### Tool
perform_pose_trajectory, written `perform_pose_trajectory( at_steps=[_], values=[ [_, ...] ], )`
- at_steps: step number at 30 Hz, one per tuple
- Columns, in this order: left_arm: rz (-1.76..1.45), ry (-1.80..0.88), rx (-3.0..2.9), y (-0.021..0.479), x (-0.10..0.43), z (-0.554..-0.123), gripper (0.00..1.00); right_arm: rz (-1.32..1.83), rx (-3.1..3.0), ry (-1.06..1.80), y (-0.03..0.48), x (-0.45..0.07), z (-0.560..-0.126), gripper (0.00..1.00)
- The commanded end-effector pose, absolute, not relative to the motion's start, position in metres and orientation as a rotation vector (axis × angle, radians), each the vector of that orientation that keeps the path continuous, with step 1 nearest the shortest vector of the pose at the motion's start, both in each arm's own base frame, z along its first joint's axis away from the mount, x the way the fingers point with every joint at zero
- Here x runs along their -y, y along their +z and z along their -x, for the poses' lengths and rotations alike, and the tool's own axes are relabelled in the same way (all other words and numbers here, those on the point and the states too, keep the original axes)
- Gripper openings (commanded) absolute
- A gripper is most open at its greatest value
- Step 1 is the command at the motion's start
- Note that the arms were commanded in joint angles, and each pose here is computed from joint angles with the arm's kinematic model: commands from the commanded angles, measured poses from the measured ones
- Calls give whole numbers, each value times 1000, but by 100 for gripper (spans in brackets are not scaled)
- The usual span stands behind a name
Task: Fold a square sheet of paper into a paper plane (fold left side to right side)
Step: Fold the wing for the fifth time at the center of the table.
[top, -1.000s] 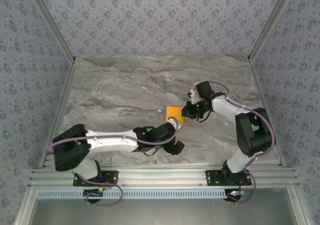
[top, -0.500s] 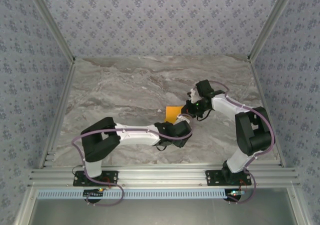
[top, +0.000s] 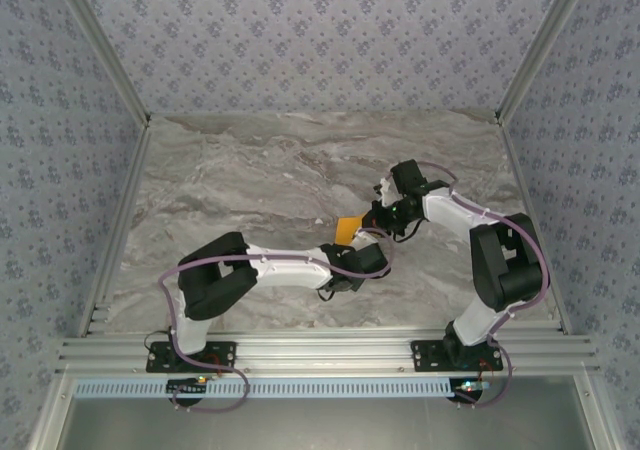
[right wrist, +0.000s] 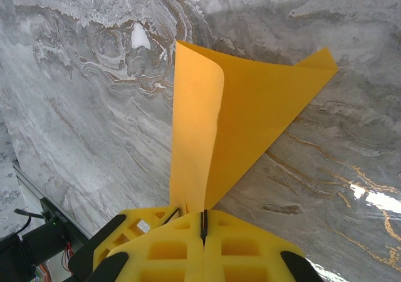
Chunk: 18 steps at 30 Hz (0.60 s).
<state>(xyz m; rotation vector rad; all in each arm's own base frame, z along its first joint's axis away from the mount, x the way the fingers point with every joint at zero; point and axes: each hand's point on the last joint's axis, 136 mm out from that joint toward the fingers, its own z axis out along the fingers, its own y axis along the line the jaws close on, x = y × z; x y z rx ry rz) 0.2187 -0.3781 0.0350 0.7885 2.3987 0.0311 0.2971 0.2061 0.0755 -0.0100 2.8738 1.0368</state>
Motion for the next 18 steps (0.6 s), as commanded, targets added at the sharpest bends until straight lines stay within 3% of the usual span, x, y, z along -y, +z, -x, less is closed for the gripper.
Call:
perform_pose_trajectory(
  at_steps=[1, 18],
  values=[
    [-796, 74, -2393, 31, 381, -217, 60, -6, -2908, 1030, 72, -208, -296, 0],
    [-817, 74, -2391, 28, 385, -213, 46, -15, -2945, 958, 60, -202, -299, 0]
  ],
)
